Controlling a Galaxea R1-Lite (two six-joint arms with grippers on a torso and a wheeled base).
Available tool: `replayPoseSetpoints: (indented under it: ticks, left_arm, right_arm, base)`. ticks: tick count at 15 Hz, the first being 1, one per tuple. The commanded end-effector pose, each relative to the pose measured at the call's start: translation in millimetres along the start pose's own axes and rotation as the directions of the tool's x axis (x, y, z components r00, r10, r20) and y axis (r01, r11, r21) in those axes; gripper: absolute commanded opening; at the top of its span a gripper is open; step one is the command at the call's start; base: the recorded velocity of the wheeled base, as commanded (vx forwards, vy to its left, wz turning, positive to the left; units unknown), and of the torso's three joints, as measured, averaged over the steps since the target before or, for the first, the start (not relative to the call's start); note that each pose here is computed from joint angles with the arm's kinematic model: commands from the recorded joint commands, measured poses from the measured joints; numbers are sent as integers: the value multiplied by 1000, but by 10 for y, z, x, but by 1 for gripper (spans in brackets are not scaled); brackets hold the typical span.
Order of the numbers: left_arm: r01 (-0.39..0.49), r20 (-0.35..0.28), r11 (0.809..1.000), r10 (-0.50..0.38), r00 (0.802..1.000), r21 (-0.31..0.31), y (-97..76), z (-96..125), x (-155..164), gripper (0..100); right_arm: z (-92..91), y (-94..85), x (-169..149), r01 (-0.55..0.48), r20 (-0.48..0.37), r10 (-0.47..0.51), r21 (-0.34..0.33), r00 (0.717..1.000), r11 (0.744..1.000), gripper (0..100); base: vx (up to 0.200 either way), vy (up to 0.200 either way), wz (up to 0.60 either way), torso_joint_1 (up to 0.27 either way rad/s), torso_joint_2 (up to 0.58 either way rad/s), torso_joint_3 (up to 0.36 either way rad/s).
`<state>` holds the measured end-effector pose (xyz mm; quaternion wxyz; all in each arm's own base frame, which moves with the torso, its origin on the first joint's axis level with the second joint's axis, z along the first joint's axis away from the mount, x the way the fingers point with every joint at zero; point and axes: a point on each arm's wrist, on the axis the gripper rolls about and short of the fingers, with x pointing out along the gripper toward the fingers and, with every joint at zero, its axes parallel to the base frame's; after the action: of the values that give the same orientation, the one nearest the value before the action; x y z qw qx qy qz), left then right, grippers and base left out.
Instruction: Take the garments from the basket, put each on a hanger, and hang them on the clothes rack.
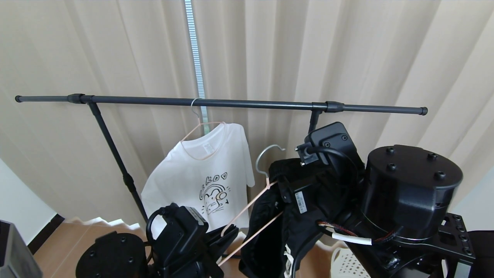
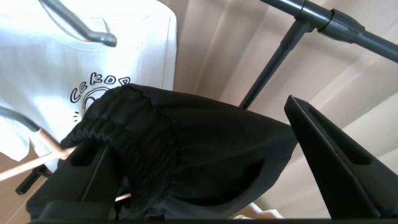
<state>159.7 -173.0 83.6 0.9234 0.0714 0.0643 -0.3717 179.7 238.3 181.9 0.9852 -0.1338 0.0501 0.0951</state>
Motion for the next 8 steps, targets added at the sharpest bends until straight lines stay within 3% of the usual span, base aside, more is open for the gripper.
replayPoseSetpoints:
  ticks: [1,8]
  left_arm:
    - [-3,6,1000,3,1000,-3,6,9,5,0]
    - [-21,1,1000,21,1000,-6,48,-2,21,0]
  right_arm:
    - [12,-5,-11,-1,4,1,1,1000,1000,100]
    - [45,-39,-39,0,13,0,9,1000,1000,100]
  base:
    - [0,0,0,0,0,0]
    - [0,0,0,0,0,0]
